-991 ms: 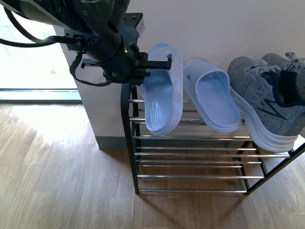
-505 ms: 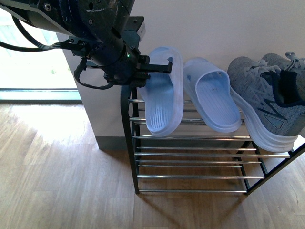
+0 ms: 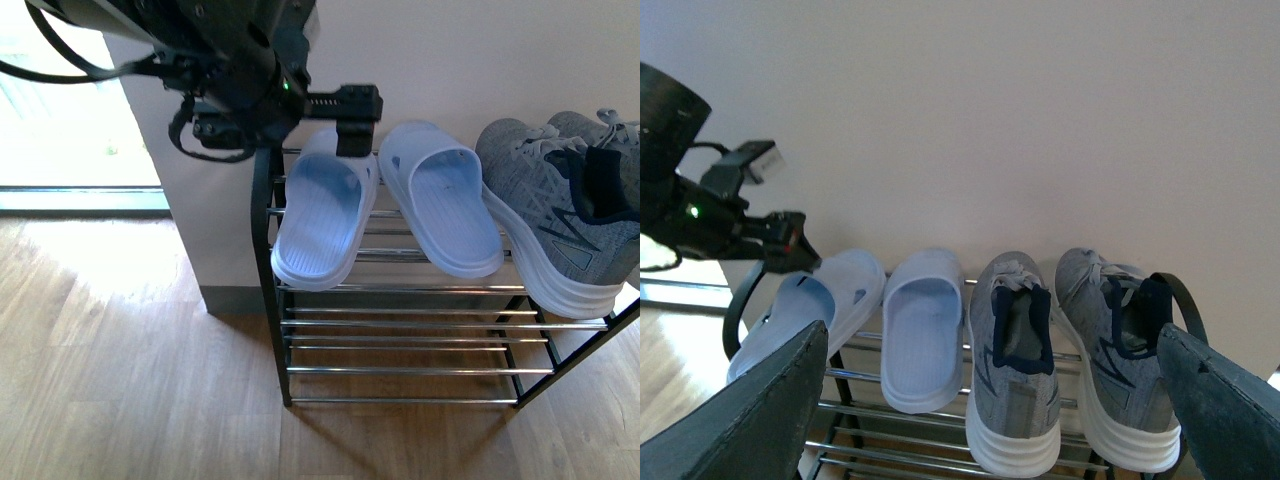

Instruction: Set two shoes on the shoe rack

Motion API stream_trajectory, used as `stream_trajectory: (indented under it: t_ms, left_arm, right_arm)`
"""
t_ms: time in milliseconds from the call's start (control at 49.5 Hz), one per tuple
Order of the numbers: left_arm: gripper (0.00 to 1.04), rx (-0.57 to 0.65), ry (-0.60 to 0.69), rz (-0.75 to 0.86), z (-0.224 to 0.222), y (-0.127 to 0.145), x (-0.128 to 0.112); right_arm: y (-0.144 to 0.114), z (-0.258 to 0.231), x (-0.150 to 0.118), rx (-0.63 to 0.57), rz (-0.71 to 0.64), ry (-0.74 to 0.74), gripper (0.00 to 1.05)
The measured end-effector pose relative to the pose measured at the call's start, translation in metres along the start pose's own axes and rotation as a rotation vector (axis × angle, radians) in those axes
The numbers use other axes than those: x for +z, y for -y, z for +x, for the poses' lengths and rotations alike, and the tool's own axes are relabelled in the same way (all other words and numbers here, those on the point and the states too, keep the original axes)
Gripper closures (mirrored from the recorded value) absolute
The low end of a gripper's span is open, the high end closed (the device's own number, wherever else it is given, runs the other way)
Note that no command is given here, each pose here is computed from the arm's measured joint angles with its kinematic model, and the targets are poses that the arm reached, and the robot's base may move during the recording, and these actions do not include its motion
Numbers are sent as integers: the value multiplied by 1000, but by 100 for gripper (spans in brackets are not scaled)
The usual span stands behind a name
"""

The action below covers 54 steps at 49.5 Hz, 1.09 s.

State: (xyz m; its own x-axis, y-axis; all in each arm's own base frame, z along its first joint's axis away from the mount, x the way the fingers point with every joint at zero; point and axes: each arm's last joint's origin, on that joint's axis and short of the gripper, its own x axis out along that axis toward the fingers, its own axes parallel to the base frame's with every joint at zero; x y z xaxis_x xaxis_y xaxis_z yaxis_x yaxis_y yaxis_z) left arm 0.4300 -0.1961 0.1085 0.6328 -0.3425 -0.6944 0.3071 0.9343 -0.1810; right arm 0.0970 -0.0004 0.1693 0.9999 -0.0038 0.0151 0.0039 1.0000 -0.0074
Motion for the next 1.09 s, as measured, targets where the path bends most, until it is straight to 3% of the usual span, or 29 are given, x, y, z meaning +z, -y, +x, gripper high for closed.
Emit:
stream_trajectory:
  t_ms: [202, 303, 404, 526, 708, 789, 849, 910, 1092]
  left_arm:
    - [9, 11, 170, -83, -62, 1, 53]
    - [9, 99, 232, -90, -113, -6, 56]
    - [9, 248, 266, -99, -164, -31, 42]
    - [9, 459, 303, -120, -214, -67, 9]
    - [9, 718, 383, -101, -267, -91, -35]
    - [24, 500, 629, -47, -272, -95, -46]
    - [35, 388, 734, 6, -273, -96, -61]
    - [42, 354, 770, 30, -274, -96, -71]
    - [79, 366, 801, 35, -281, -95, -108]
  right_arm:
    - [0, 0, 0, 0, 0, 0, 9]
    - [0, 0, 0, 0, 0, 0, 9]
    - [0, 0, 0, 0, 0, 0, 9]
    - [0, 0, 0, 0, 0, 0, 9]
    - [0, 0, 0, 0, 0, 0, 9]
    - [0, 0, 0, 0, 0, 0, 9]
    - [0, 0, 0, 0, 0, 0, 9]
    - [0, 0, 0, 0, 0, 0, 9]
    - [0, 0, 0, 1, 0, 0, 9]
